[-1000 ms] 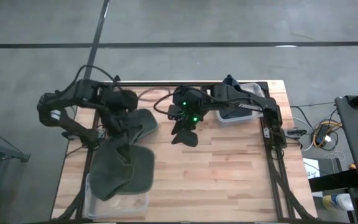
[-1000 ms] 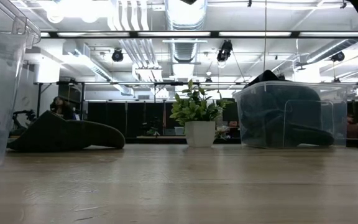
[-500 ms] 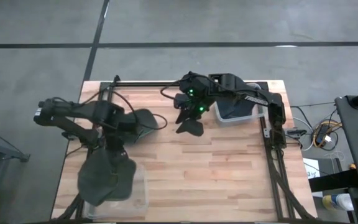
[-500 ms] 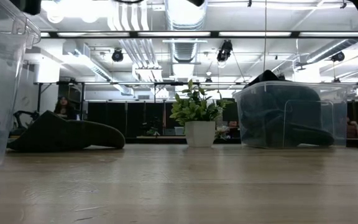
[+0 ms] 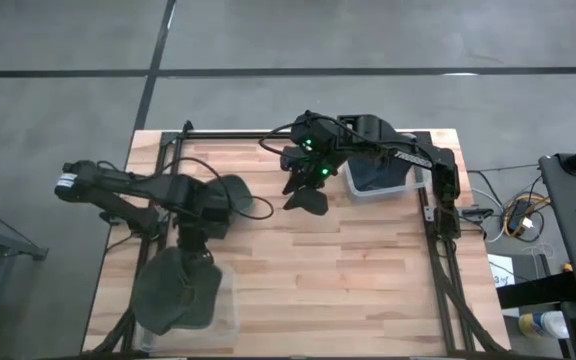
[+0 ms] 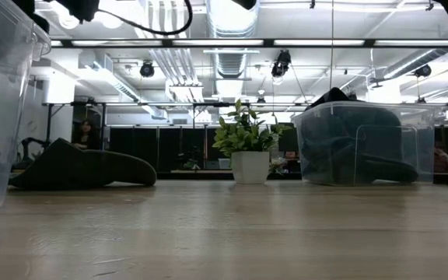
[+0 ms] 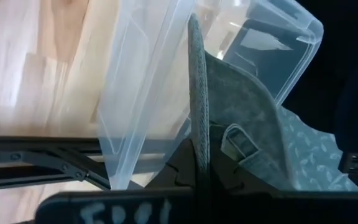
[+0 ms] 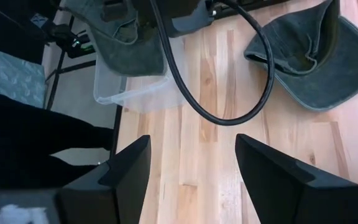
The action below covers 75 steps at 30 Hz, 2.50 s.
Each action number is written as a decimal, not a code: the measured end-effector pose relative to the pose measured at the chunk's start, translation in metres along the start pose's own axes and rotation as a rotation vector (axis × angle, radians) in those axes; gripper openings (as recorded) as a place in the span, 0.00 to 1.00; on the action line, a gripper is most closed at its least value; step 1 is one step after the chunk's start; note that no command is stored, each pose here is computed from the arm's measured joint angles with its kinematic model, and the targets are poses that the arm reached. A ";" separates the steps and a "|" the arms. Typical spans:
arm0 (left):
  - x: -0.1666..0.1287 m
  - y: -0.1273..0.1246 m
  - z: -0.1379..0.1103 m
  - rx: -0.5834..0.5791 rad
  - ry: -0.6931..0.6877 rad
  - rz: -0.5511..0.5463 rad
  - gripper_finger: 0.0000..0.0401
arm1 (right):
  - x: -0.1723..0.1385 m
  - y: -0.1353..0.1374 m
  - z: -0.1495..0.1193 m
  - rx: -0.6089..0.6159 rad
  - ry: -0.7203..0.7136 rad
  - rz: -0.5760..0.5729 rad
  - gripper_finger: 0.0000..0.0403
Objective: Pick & Place hat
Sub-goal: Put the bottom black cap into the bottom transparent bin, then put the black cap into the bottom transparent bin
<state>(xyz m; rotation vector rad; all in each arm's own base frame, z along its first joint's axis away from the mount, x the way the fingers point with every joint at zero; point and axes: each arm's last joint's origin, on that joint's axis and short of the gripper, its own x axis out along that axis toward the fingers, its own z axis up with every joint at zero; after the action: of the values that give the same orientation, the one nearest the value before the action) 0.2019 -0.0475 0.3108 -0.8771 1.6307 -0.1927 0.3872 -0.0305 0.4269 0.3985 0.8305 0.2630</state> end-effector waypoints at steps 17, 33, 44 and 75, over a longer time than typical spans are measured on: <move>0.019 0.004 0.014 -0.101 0.015 -0.105 0.06 | -0.002 -0.004 0.001 -0.024 -0.013 -0.027 0.57; 0.014 -0.002 0.007 -0.159 0.035 -0.095 0.41 | -0.002 -0.004 0.001 -0.042 -0.012 -0.026 0.57; -0.046 -0.039 -0.017 -0.059 -0.105 -0.159 0.42 | -0.001 -0.004 0.001 -0.048 -0.012 -0.025 0.57; -0.146 -0.022 -0.034 0.353 -0.696 0.463 0.42 | 0.093 -0.009 0.001 0.386 -0.024 -0.179 0.54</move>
<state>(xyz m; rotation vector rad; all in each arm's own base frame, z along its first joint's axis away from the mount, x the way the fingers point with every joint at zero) 0.1808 0.0177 0.4455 -0.2279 1.0537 0.1389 0.4484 -0.0038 0.3619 0.6822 0.8881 -0.0717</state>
